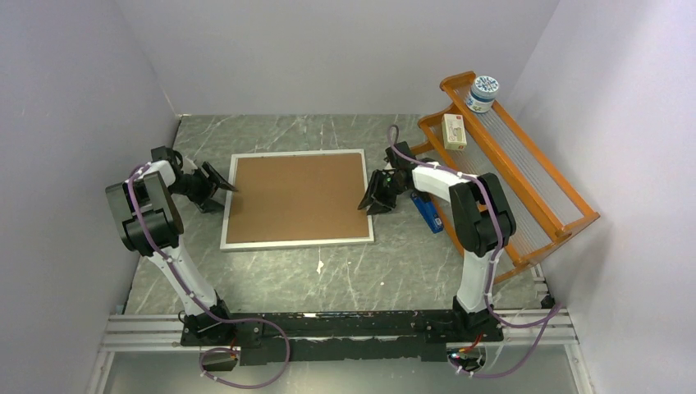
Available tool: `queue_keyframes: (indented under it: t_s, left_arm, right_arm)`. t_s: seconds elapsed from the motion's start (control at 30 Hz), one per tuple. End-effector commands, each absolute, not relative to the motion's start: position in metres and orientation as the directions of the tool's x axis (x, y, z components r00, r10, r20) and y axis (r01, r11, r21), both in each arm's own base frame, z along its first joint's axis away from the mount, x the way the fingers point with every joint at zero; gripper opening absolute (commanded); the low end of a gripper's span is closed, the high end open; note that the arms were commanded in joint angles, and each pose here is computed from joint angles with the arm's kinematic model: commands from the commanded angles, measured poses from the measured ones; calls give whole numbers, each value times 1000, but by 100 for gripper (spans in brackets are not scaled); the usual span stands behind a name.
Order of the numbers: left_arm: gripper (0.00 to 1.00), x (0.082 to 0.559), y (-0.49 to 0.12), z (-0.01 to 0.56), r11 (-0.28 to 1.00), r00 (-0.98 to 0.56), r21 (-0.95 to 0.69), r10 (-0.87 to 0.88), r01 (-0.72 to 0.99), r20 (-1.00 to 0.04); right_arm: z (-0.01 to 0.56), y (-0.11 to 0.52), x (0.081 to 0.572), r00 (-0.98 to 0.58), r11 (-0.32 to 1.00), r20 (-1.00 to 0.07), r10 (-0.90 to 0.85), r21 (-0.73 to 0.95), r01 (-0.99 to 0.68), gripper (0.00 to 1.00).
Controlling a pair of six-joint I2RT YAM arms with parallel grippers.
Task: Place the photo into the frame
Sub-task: Adjust the photo frame item on the photo frame.
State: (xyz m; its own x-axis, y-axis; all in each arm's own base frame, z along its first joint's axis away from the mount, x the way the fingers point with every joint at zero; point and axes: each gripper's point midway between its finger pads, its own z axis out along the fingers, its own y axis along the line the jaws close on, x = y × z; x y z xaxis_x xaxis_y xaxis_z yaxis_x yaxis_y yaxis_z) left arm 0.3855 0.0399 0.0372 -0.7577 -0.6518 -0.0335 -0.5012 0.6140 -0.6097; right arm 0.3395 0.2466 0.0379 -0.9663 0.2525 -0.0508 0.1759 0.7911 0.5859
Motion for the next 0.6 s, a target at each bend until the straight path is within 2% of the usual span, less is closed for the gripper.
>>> queue_keyframes:
  t_s: [0.0,0.23,0.57]
  left_arm:
    - [73,387,35,35,596,-763,-627,-647,-501,-5]
    - [72,387,32,33,596,-770,-629,-638,-499,5]
    - [72,383,31,27,602,-772,-615,-635,-509,18]
  right_arm:
    - [33,253,355,-967,784,-115,227,611,111,39]
    - [66,270,369,-935,701,-293,201,710,-72,33]
    - [105,273,385,-843,709,-513,161,655,-263,28]
